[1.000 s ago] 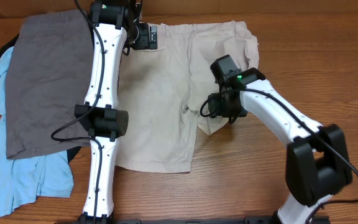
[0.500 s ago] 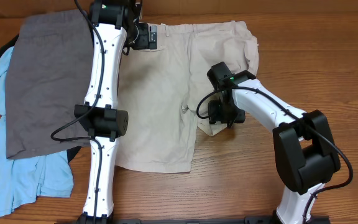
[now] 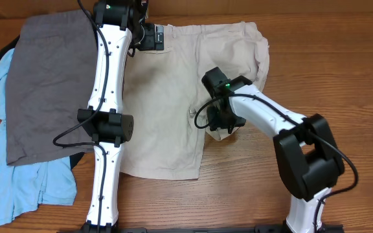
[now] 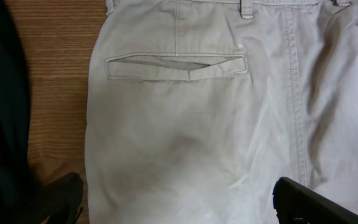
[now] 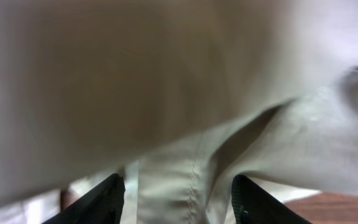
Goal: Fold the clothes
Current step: 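Reach the right gripper to the crumpled right leg of the shorts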
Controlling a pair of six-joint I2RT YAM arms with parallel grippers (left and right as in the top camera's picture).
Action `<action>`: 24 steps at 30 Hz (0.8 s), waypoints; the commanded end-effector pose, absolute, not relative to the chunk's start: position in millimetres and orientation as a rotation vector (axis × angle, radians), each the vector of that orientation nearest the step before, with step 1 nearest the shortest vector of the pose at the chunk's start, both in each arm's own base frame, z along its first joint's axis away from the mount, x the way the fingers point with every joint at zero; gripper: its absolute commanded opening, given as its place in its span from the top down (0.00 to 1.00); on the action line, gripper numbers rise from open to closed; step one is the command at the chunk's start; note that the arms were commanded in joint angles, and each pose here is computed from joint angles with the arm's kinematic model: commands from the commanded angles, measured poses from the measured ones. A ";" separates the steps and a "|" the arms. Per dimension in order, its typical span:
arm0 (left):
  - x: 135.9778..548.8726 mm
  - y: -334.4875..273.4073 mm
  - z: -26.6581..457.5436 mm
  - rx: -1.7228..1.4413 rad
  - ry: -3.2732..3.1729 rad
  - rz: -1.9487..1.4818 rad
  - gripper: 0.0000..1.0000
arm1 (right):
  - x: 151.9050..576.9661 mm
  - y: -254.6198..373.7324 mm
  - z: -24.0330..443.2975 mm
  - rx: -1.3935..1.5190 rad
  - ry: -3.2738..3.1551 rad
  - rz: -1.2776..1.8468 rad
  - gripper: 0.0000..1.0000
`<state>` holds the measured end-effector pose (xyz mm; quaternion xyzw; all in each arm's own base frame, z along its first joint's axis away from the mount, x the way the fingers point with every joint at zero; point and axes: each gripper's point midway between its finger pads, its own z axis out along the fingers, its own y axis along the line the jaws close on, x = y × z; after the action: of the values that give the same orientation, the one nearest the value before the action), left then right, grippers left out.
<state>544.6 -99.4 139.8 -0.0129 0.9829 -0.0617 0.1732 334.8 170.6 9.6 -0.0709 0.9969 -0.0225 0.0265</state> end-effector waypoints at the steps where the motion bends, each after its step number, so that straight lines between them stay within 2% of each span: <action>1: 544.8 -97.8 144.8 -0.013 2.778 -0.184 0.00 | 343.5 164.0 1.8 -0.221 3.066 -0.157 0.41; 3: 544.8 -97.8 144.8 -0.013 2.778 -0.184 0.00 | 344.2 159.6 0.1 -0.220 3.062 -0.197 0.44; 6: 544.8 -97.8 144.8 -0.013 2.778 -0.184 0.00 | 345.1 145.8 3.7 -0.150 3.044 -0.305 0.64; 7: 544.7 -97.8 144.8 -0.013 2.778 -0.184 0.00 | 344.8 139.3 7.4 -0.102 3.038 -0.341 0.78; 9: 544.8 -97.8 144.8 -0.013 2.778 -0.184 0.00 | 343.8 133.0 19.9 -0.025 3.034 -0.345 0.93; 10: 544.7 -97.8 144.8 -0.013 2.778 -0.184 0.00 | 344.1 131.1 32.1 0.010 3.024 -0.334 0.96; 12: 544.7 -97.8 144.8 -0.013 2.778 -0.184 0.00 | 344.4 129.8 47.9 0.040 3.010 -0.319 0.96; 16: 544.8 -97.7 144.8 -0.013 2.778 -0.183 0.00 | 334.4 110.9 111.6 0.263 2.963 -0.283 0.96; 24: 544.8 -97.0 144.7 0.017 2.777 -0.173 0.00 | 299.1 57.3 118.8 0.599 3.120 -0.271 0.96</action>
<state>544.6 -99.4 139.8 -0.0054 0.9829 -0.0603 0.1737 304.3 65.4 118.7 0.1487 0.9833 -0.1050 -0.0001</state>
